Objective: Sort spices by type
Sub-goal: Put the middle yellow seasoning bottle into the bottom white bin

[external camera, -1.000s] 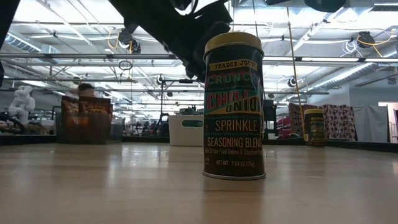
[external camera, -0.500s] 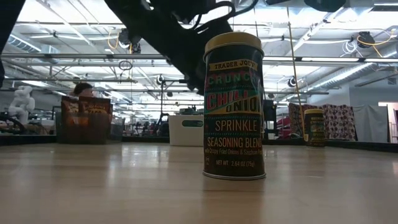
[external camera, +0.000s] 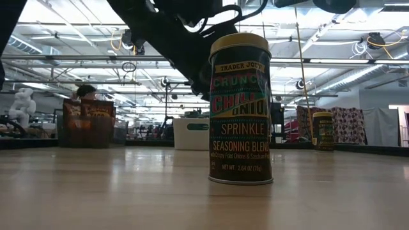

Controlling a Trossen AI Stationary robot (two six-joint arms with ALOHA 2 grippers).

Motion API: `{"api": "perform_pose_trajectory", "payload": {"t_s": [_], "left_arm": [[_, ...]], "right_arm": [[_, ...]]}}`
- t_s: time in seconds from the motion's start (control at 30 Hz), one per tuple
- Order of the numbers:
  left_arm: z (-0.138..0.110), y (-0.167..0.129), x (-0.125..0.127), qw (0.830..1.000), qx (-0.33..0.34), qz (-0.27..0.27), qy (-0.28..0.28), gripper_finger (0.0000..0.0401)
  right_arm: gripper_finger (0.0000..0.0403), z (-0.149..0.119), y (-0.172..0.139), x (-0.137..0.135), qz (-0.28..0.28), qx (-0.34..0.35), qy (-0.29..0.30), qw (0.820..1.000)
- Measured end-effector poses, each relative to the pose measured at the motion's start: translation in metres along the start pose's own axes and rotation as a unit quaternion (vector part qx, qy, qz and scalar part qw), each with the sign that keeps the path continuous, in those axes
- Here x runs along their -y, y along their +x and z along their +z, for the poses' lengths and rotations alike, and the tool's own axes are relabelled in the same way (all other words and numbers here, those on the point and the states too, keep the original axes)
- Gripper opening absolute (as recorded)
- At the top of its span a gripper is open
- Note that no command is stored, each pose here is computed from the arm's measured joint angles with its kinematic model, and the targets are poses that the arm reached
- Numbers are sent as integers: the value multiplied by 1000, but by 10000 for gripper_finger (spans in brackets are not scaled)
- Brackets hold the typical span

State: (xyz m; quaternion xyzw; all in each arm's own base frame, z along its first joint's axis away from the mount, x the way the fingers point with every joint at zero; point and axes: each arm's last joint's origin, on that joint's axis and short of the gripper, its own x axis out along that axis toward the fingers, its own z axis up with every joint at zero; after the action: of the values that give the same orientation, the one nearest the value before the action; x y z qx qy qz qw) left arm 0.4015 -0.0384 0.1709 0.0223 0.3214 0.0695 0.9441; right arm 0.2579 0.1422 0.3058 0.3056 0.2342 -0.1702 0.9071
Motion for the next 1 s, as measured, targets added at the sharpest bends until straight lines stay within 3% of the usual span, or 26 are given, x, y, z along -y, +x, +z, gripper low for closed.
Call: {"api": "perform_pose_trajectory", "payload": {"t_s": [0.23, 0.5, 0.7, 1.0], "left_arm": [[-2, 0, 1, 1000, -11, -2, 2, 284], [-1, -3, 3, 1000, -10, -13, -9, 232], [6, -13, 1, 1000, -3, -14, -10, 231], [27, -73, -11, 999, -24, -25, 19, 231]], "right_arm": [[274, 0, 0, 1, -3, -2, -2, 1000], [274, -1, 0, 1, -4, -2, -3, 1000], [274, 0, 0, 1, -4, -2, -3, 1000], [274, 0, 0, 1, -4, -2, -2, 1000]]}}
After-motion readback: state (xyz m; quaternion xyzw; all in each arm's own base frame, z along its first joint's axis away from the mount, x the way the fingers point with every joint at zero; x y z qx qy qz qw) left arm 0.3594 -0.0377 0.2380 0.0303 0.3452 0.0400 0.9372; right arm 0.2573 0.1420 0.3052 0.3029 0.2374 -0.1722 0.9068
